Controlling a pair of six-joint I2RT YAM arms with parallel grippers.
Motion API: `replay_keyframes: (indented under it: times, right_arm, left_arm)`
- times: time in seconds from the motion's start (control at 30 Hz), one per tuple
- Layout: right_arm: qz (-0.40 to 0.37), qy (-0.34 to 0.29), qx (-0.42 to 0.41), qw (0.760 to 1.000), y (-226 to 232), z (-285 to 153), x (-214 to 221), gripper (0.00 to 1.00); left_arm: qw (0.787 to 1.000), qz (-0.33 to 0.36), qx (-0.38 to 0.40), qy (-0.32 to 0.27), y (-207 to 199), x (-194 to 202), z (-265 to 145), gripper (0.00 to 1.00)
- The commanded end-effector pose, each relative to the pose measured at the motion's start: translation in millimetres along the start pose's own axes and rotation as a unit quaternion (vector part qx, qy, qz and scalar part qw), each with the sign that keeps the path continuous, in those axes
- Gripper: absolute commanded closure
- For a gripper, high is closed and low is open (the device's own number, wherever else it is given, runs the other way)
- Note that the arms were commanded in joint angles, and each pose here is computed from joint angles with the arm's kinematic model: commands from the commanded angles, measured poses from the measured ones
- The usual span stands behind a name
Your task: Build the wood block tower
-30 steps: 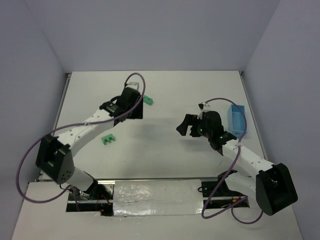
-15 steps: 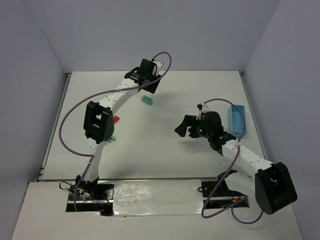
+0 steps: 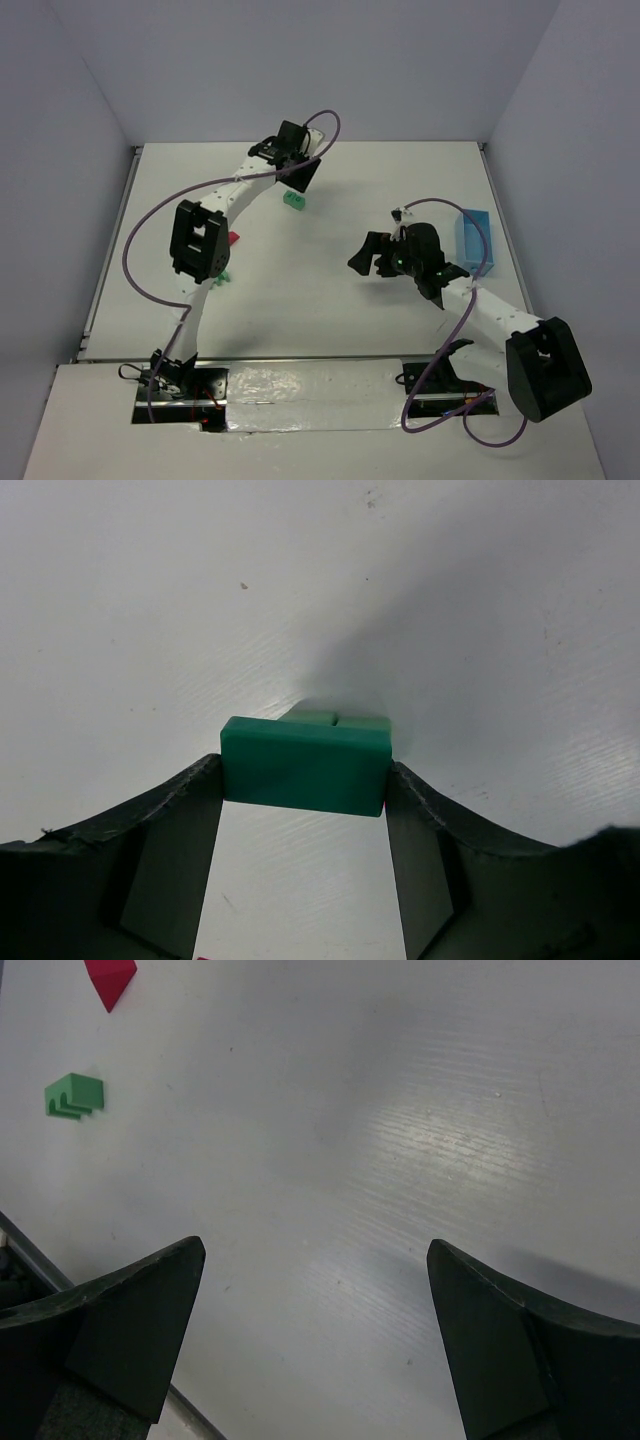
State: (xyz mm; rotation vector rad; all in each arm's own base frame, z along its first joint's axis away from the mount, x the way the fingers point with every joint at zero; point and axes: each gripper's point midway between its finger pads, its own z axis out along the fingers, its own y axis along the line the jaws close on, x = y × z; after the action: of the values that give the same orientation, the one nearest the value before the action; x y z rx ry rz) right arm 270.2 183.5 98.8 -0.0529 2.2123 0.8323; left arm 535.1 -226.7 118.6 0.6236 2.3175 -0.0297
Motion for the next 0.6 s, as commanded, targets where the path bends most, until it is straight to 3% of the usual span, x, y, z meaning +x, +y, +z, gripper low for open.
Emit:
replay_keyframes:
  times: [0.0,0.57]
  right_arm:
    - [-0.011,-0.018,-0.011,1.000,5,2,-12,0.00]
    - [-0.011,-0.011,-0.011,1.000,5,3,-9,0.00]
  left_arm:
    - [1.000,-0.003,0.013,0.011,-4,7,11,0.53]
    - [0.999,-0.008,0.014,0.034,-2,22,25,0.43]
